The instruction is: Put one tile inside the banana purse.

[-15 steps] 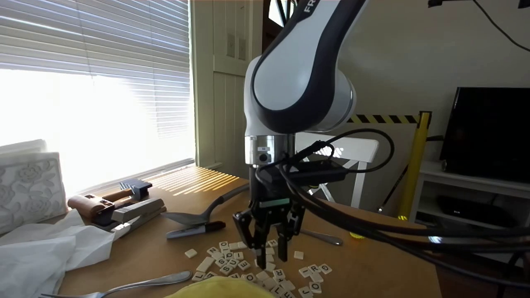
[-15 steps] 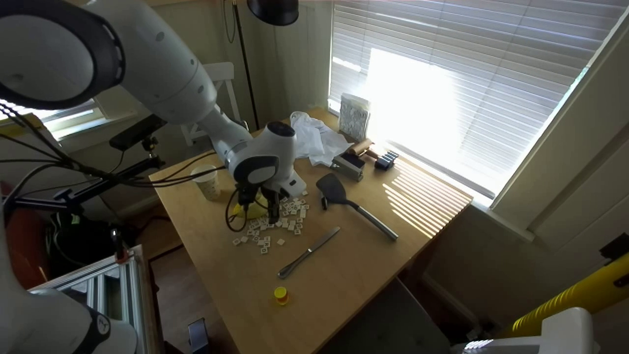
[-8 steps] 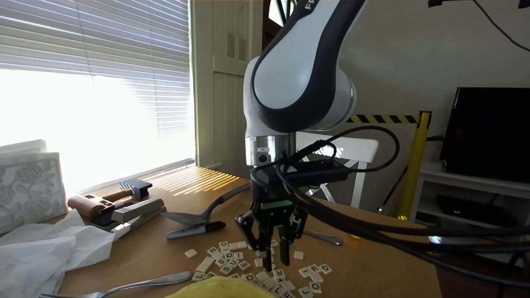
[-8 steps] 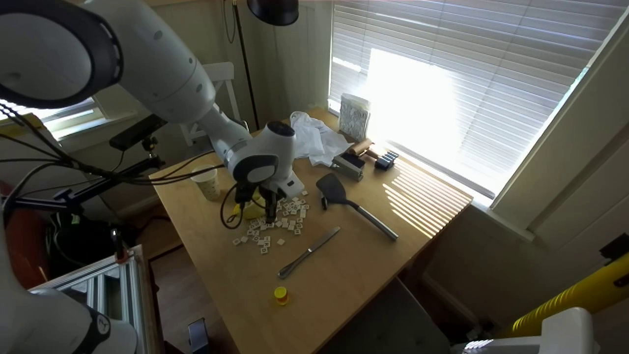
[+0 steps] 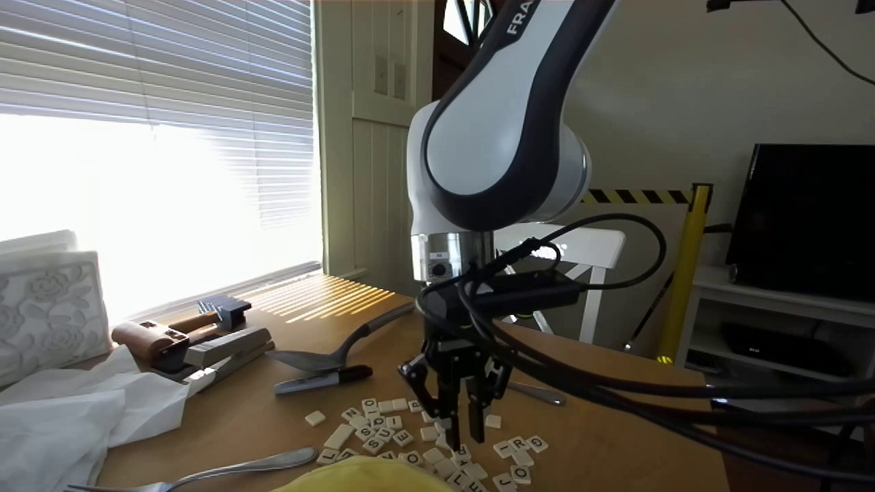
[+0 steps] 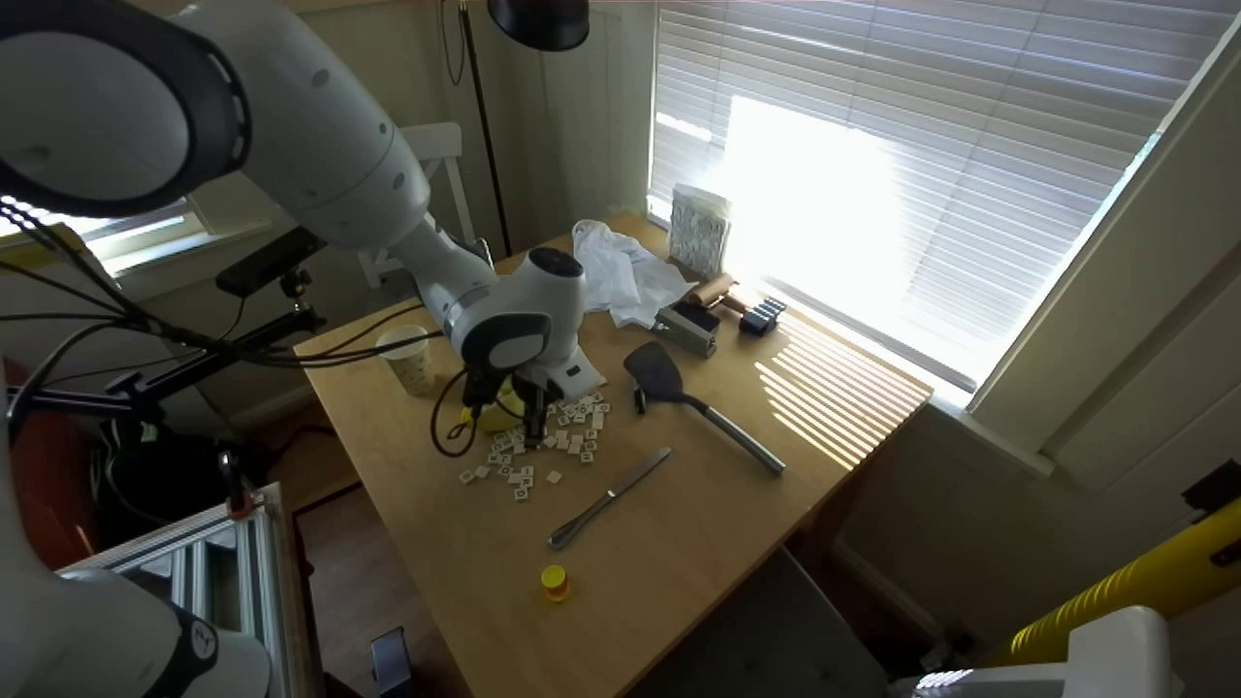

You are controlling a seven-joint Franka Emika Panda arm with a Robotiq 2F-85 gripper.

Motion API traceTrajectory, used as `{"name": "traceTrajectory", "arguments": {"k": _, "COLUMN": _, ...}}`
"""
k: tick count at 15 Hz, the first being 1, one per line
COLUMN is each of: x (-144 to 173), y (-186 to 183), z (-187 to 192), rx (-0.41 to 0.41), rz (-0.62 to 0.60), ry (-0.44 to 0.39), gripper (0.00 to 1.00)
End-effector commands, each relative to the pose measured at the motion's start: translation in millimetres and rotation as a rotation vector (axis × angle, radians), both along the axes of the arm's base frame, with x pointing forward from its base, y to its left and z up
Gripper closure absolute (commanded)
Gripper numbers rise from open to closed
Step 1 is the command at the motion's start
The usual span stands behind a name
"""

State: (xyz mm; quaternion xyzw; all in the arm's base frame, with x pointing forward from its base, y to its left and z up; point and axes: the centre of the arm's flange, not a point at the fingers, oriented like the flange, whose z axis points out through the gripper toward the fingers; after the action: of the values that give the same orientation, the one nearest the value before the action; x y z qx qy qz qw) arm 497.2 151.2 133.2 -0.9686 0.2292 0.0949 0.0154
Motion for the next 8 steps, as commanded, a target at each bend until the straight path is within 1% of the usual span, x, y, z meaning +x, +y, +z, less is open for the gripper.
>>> {"name": "traceTrajectory", "arguments": {"k": 1, "x": -2.6, "y": 1.2, "z": -5.9, "rx": -0.027, "rz": -0.012, "ry": -0.016, "gripper": 0.64}}
{"name": "traceTrajectory", "arguments": {"k": 2, "x": -2.7, "y": 1.0, "z": -6.8, "rx": -0.029, "rz": -0.014, "ry": -0.017, "gripper": 0.63}}
{"name": "traceTrajectory", "arguments": {"k": 5, "x": -2.3, "y": 0.2, "z": -10.2, "rx": -0.021, "rz": -0.014, "ry": -0.038, "gripper": 0.50}}
{"name": "traceTrajectory", "arguments": {"k": 6, "x": -1.9, "y": 0.1, "z": -11.0, "rx": -0.022, "rz": -0.014, "ry": -0.040, "gripper": 0.49}}
{"name": "traceTrajectory", "arguments": {"k": 7, "x": -1.2, "y": 0.0, "z": -12.0, "rx": -0.023, "rz": -0.016, "ry": -0.047, "gripper": 0.51}}
{"name": "traceTrajectory", "arguments": {"k": 8, "x": -0.8, "y": 0.0, "z": -12.7, "rx": -0.021, "rz": -0.018, "ry": -0.051, "gripper": 0.48}}
